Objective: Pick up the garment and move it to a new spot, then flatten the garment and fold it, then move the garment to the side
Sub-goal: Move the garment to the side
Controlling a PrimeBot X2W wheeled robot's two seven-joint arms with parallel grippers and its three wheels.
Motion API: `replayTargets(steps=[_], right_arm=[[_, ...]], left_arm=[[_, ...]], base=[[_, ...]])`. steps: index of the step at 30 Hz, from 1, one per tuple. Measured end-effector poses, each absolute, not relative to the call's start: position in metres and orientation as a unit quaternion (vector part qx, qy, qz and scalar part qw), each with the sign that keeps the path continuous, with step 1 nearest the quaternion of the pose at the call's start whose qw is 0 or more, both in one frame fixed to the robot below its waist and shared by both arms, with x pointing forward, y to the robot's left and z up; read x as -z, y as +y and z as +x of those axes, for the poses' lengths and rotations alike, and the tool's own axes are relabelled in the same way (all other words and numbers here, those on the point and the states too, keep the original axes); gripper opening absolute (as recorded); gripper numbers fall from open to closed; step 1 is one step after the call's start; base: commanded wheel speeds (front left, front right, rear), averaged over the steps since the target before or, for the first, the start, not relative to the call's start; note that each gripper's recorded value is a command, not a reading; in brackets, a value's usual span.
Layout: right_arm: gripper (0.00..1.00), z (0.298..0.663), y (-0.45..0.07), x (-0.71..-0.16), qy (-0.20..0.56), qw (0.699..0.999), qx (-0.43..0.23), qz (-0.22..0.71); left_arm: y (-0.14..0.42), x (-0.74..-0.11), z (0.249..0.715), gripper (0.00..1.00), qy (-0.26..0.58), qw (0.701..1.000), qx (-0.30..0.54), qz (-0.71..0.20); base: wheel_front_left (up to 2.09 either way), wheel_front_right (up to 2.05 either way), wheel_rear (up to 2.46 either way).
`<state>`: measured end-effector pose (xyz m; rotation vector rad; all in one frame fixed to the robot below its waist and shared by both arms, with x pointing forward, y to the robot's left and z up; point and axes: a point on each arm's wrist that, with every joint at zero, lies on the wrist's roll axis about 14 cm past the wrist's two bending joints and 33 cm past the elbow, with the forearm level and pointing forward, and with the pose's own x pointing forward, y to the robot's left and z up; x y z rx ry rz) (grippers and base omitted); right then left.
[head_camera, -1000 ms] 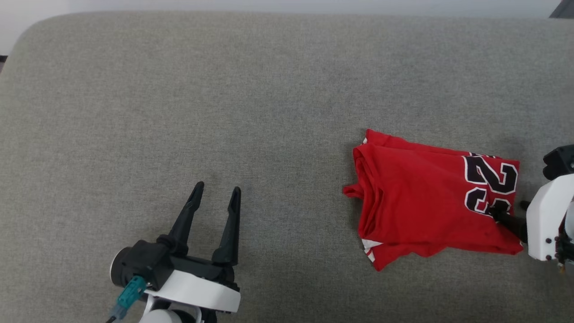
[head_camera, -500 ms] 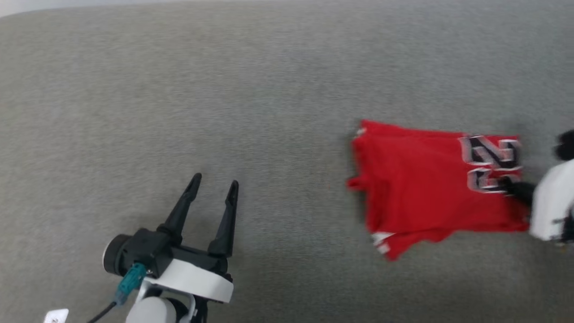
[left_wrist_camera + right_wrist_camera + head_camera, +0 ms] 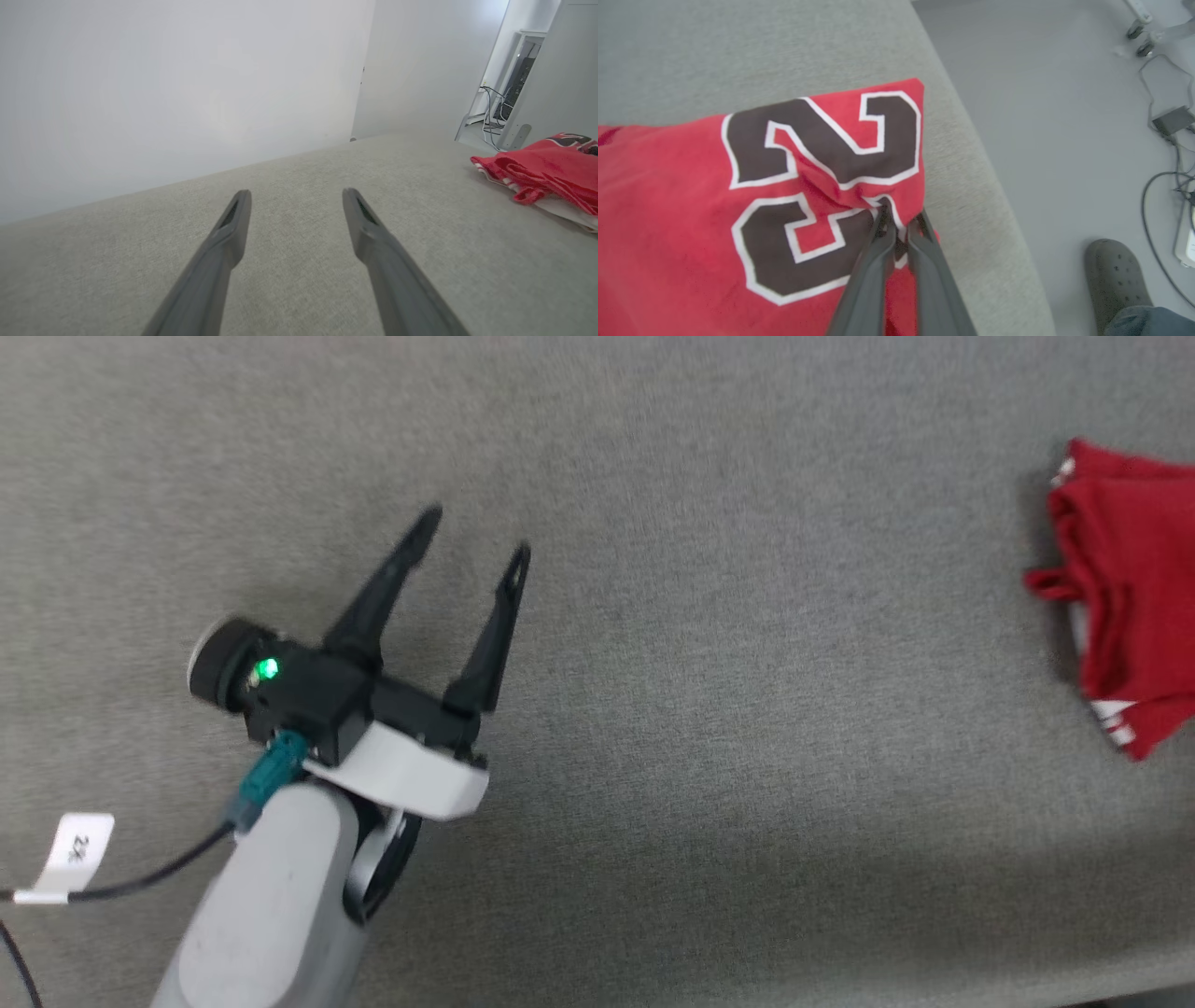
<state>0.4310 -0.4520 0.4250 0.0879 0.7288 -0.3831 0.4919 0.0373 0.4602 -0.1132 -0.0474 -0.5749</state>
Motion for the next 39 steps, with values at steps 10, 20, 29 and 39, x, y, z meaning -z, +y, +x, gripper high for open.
replayTargets(steps=[10,20,29,39], right_arm=[[0.00,0.457,-0.491,-0.407,0.315,0.916,0.250,-0.013],[1.00,0.458,-0.485,-0.428,0.267,0.933,0.239,-0.044],[1.00,0.477,-0.400,-0.469,0.144,0.982,0.102,-0.065],[1.00,0.455,-0.275,-0.474,0.089,0.995,-0.052,-0.018]], left_arm=[[0.013,-0.442,0.525,1.00,-0.032,0.944,0.321,-0.065],[0.027,-0.464,0.513,1.00,-0.041,0.952,0.294,-0.071],[0.059,-0.469,0.466,1.00,-0.005,0.966,0.245,-0.079],[0.117,-0.474,0.410,1.00,0.014,0.984,0.155,-0.091]], base=[[0.00,0.00,0.00],[0.00,0.00,0.00],[0.00,0.00,0.00],[0.00,0.00,0.00]])
